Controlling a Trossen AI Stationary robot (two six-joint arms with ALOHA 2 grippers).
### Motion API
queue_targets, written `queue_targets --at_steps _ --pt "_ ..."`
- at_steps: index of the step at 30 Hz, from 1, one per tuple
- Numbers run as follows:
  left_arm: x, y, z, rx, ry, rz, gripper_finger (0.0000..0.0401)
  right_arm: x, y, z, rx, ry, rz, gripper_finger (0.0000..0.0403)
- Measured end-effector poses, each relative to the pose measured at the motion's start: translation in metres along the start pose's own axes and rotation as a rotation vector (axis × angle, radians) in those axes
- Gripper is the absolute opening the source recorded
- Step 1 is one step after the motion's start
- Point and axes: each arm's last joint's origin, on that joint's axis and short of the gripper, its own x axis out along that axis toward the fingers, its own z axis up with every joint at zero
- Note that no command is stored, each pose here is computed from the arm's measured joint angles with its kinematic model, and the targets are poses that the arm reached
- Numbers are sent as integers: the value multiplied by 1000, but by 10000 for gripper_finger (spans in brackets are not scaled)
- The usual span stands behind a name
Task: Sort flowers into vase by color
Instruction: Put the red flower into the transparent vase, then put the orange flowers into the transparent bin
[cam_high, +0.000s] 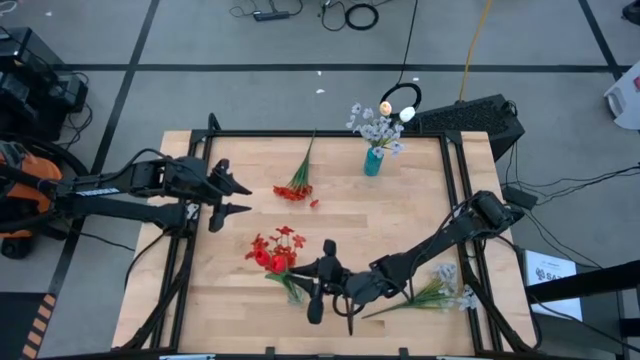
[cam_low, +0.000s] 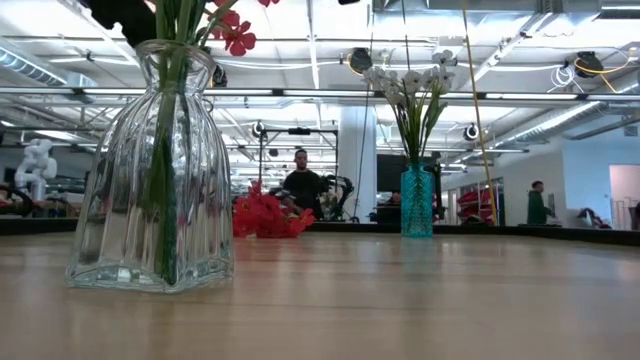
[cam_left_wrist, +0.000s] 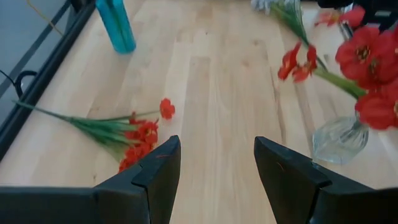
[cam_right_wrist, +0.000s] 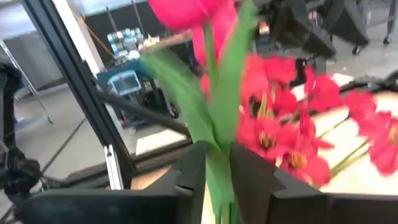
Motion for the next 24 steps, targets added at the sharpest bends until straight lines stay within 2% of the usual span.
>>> queue_targets --at_steps 7,17,21,24 --pt "0 0 -4 -3 43 0 210 -4 -3 0 -10 68 -22 101" --pt "0 0 -7 -6 77 0 210 -39 -13 54 -51 144 -68 104" --pt "0 1 -7 -11 73 40 210 -53 -30 72 -9 217 -142 101" --pt "0 3 -7 -95 71 102 210 -68 -46 81 41 304 -233 91"
